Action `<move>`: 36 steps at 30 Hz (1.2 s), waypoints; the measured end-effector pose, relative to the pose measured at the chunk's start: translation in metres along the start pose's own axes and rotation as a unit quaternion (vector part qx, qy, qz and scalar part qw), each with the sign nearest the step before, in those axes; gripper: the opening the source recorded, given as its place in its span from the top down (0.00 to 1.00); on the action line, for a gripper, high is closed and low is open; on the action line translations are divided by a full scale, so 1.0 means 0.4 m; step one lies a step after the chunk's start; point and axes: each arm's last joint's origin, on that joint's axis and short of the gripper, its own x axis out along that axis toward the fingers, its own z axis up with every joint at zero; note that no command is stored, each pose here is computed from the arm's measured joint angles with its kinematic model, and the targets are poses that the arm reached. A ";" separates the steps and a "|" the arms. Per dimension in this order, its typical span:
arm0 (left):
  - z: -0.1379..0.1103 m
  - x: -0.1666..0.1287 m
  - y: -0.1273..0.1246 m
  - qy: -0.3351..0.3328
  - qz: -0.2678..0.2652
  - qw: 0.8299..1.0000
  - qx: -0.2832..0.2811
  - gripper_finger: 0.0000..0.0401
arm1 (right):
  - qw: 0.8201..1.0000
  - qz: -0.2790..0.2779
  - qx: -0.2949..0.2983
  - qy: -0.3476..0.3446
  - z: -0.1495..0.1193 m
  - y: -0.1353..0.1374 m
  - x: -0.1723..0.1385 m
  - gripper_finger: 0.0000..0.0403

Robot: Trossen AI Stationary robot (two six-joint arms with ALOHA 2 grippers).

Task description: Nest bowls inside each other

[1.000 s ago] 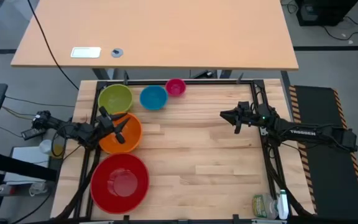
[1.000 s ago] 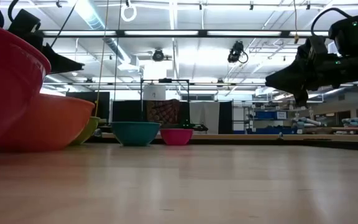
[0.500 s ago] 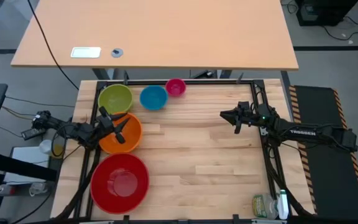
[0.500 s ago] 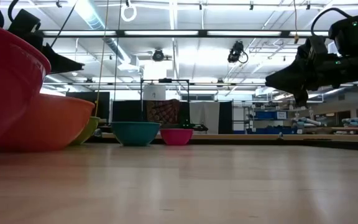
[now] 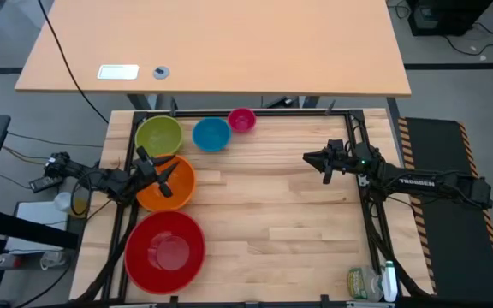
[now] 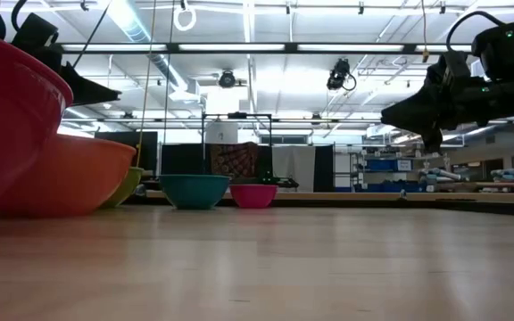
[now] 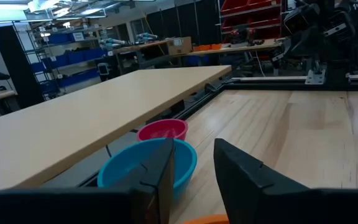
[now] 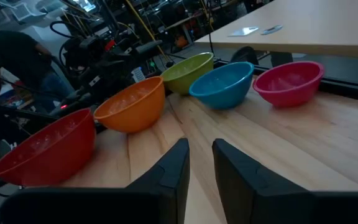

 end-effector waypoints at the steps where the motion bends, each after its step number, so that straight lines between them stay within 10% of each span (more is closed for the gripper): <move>1: 0.000 0.000 0.000 0.000 0.000 1.000 0.000 0.71 | 1.000 0.000 0.000 0.000 0.000 0.000 0.000 0.79; 4: 0.001 0.000 0.000 -0.002 0.000 0.999 -0.035 0.71 | 1.000 0.000 0.000 0.000 0.000 0.000 0.000 0.79; 10: 0.016 0.000 0.003 -0.022 -0.004 0.939 -0.342 0.71 | 1.000 0.000 0.000 0.000 0.000 0.000 0.000 0.79; 23: 0.019 0.007 0.021 -0.040 0.070 0.936 -0.343 0.71 | 0.999 -0.020 -0.027 -0.009 0.002 -0.003 0.000 0.79; 30: 0.043 0.004 0.026 -0.082 0.037 0.808 -0.582 0.71 | 0.955 -0.237 -0.052 -0.170 0.050 -0.022 -0.015 0.79; 36: 0.044 0.004 0.027 -0.086 0.029 0.749 -0.657 0.71 | 0.915 -0.147 0.174 -0.333 0.101 0.000 -0.033 0.79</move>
